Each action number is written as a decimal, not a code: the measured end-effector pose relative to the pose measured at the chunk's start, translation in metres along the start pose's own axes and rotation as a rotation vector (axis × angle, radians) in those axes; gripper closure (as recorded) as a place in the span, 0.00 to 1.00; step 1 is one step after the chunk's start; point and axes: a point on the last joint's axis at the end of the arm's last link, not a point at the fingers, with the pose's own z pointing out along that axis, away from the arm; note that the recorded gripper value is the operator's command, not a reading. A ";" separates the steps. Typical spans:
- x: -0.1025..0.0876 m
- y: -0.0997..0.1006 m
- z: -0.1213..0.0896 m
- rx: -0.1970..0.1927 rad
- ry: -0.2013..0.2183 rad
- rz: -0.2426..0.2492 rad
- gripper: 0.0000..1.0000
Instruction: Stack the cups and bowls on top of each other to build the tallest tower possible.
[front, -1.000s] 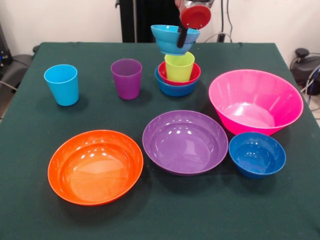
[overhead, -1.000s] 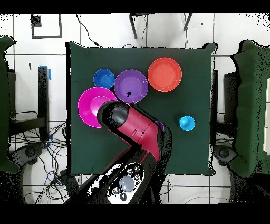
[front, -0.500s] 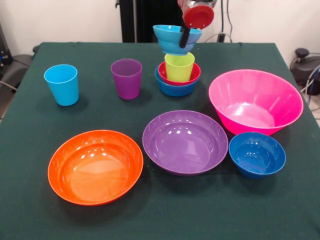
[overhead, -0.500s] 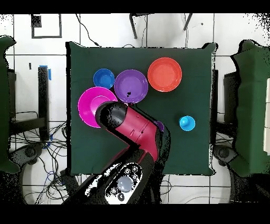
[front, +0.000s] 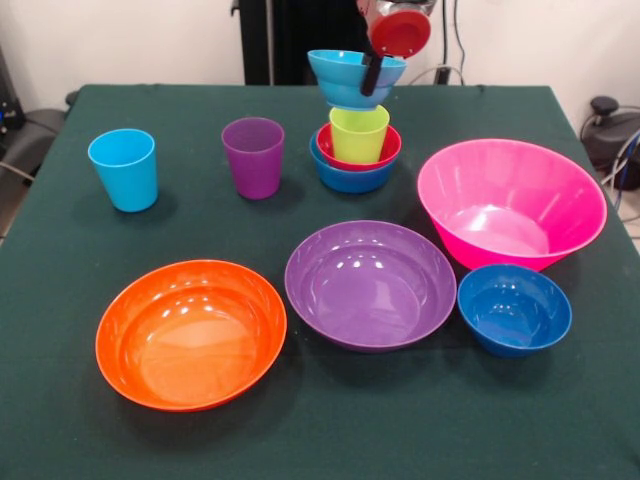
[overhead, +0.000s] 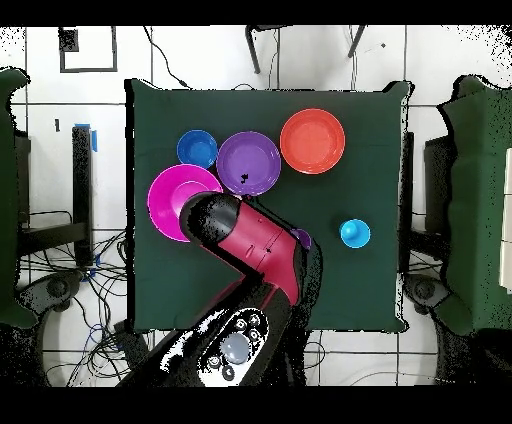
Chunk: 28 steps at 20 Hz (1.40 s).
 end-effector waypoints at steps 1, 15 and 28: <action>0.000 0.000 0.000 0.000 0.000 0.000 1.00; 0.005 0.007 -0.005 -0.018 0.007 0.035 1.00; 0.004 0.009 -0.006 -0.023 0.009 0.065 1.00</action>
